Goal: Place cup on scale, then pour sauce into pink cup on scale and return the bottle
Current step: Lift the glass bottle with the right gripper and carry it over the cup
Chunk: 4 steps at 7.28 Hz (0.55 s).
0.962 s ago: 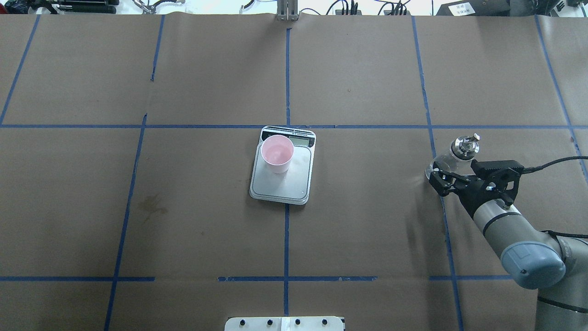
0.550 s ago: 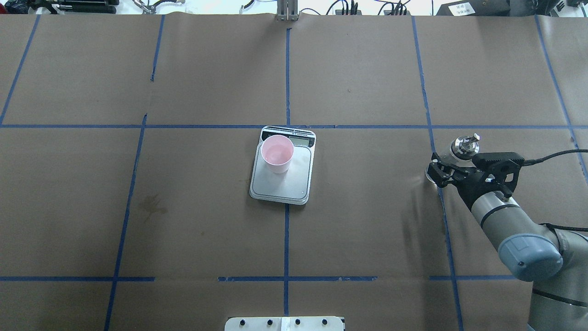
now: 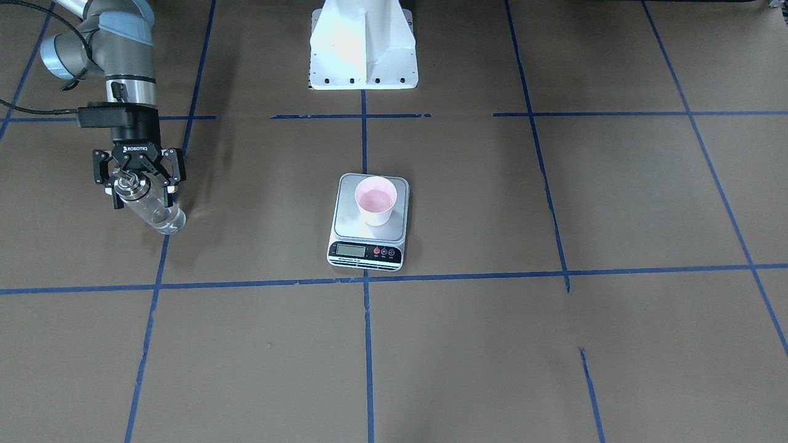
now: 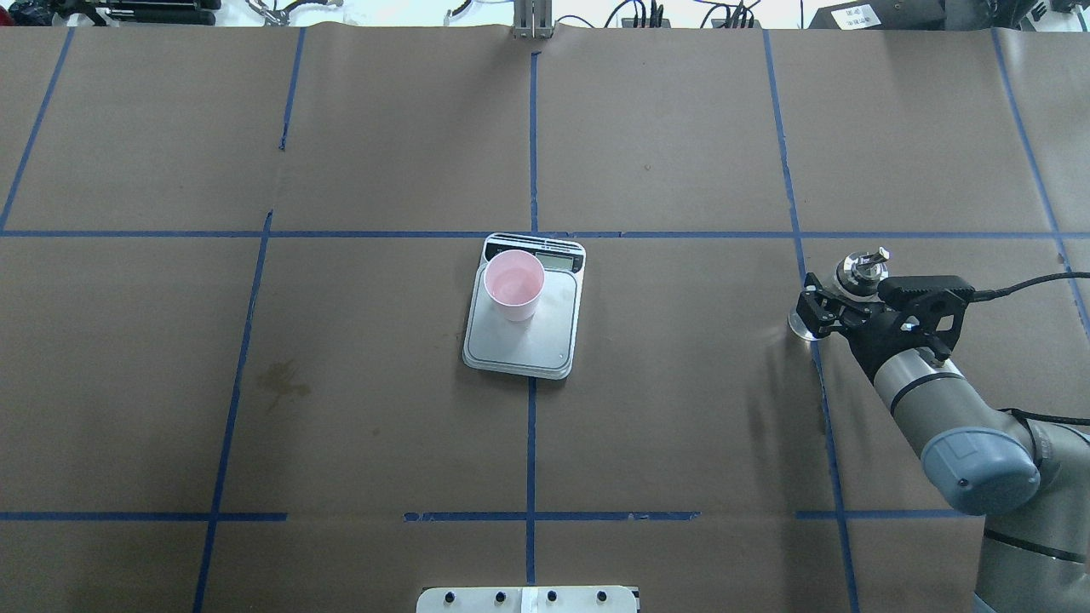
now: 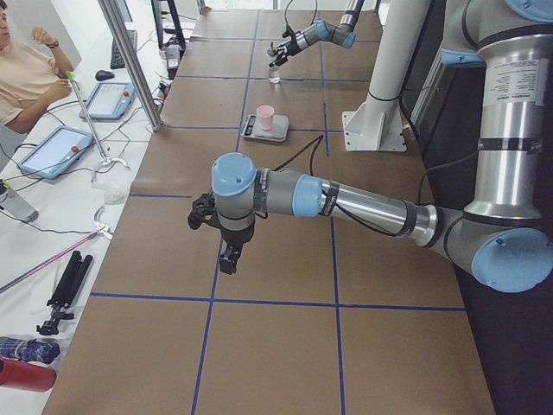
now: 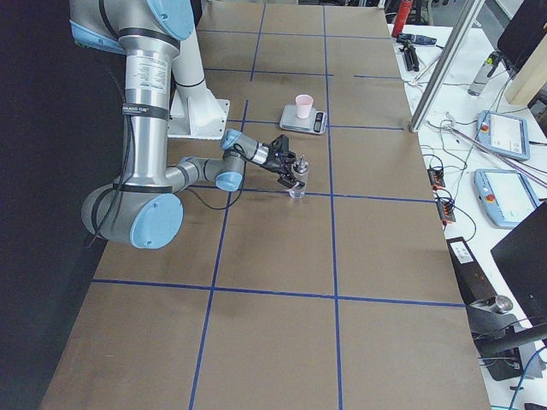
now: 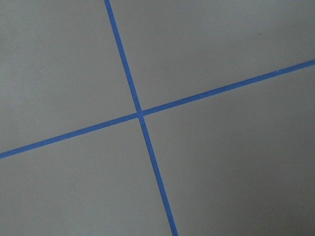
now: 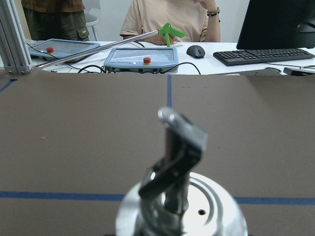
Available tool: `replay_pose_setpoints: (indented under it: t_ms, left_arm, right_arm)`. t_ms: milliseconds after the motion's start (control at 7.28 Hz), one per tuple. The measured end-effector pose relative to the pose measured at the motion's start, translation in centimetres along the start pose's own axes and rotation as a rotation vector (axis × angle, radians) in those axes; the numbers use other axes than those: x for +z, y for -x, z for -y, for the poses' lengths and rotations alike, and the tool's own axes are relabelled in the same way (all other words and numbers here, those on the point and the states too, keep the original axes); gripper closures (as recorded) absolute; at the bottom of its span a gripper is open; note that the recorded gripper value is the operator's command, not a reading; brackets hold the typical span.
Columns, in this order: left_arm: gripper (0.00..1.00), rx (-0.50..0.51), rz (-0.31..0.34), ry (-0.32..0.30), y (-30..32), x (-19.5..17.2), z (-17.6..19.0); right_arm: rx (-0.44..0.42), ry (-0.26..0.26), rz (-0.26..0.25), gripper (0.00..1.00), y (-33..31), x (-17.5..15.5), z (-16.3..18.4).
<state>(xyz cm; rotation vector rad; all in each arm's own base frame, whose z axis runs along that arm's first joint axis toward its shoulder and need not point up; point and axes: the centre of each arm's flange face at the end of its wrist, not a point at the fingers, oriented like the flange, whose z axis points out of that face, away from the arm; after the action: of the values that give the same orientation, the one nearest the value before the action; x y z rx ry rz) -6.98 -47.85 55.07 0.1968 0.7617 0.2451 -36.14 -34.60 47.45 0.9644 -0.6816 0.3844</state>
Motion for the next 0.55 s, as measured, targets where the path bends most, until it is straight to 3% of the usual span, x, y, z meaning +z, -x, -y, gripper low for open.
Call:
replay_pose_setpoints:
  t_ms: [550]
  left_arm:
    - [0.00, -0.001, 0.001, 0.001, 0.0, 0.0, -0.1]
  right_arm:
    - [-0.032, -0.051, -0.005, 1.00, 0.4, -0.3, 1.1]
